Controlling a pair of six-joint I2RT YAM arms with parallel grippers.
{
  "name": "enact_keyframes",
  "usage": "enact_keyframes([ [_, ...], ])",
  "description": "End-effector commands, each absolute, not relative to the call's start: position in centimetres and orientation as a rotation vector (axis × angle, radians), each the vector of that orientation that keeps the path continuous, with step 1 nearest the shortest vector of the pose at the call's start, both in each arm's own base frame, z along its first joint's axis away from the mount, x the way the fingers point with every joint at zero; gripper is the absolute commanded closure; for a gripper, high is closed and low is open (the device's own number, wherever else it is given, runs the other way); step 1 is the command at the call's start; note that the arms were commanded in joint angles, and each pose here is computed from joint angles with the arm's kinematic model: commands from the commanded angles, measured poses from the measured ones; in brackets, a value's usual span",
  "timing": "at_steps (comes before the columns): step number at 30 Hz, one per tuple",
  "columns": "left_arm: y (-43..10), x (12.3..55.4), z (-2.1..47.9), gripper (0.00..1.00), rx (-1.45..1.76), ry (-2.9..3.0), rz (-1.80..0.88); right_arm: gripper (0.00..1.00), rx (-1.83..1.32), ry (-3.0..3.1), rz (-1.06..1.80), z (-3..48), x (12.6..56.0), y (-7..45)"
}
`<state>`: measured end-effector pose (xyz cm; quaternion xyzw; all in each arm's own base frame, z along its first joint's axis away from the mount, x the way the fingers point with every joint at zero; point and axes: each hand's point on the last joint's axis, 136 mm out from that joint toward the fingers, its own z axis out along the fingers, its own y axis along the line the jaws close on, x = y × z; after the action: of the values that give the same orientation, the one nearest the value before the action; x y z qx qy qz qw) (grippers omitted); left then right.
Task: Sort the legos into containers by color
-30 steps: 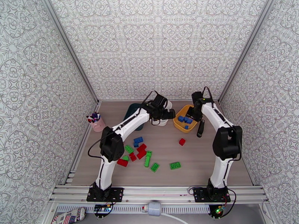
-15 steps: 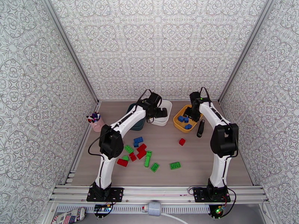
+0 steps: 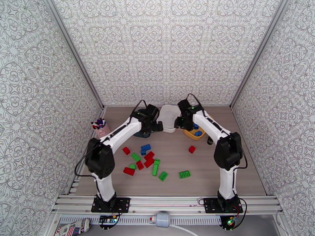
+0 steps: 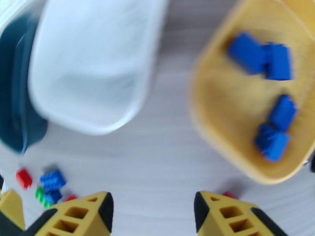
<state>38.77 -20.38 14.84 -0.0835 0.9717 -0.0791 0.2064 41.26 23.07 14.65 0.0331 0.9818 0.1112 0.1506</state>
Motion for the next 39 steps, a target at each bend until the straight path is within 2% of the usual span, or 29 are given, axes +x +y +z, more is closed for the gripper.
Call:
enact_keyframes([
  [1,-18.0,36.8,14.5,0.02,-0.334,2.716,-0.160,0.41,-0.010,2.831,0.377,16.1,39.0,25.0],
  [8,-15.5,33.1,12.1,0.04,-0.398,2.789,-0.131,0.40,-0.131,2.926,0.412,13.9,34.1,27.9],
  [17,-14.9,31.2,9.0,0.09,-0.359,2.861,-0.117,0.40,-0.159,2.974,0.387,12.5,29.5,27.8],
  [23,-14.6,30.6,6.6,0.17,-0.324,2.911,-0.127,0.41,-0.136,2.974,0.372,12.7,28.5,27.0],
  [39,-15.3,30.2,4.0,0.38,-0.236,2.979,-0.147,0.45,-0.088,2.978,0.378,12.6,27.8,27.1],
])
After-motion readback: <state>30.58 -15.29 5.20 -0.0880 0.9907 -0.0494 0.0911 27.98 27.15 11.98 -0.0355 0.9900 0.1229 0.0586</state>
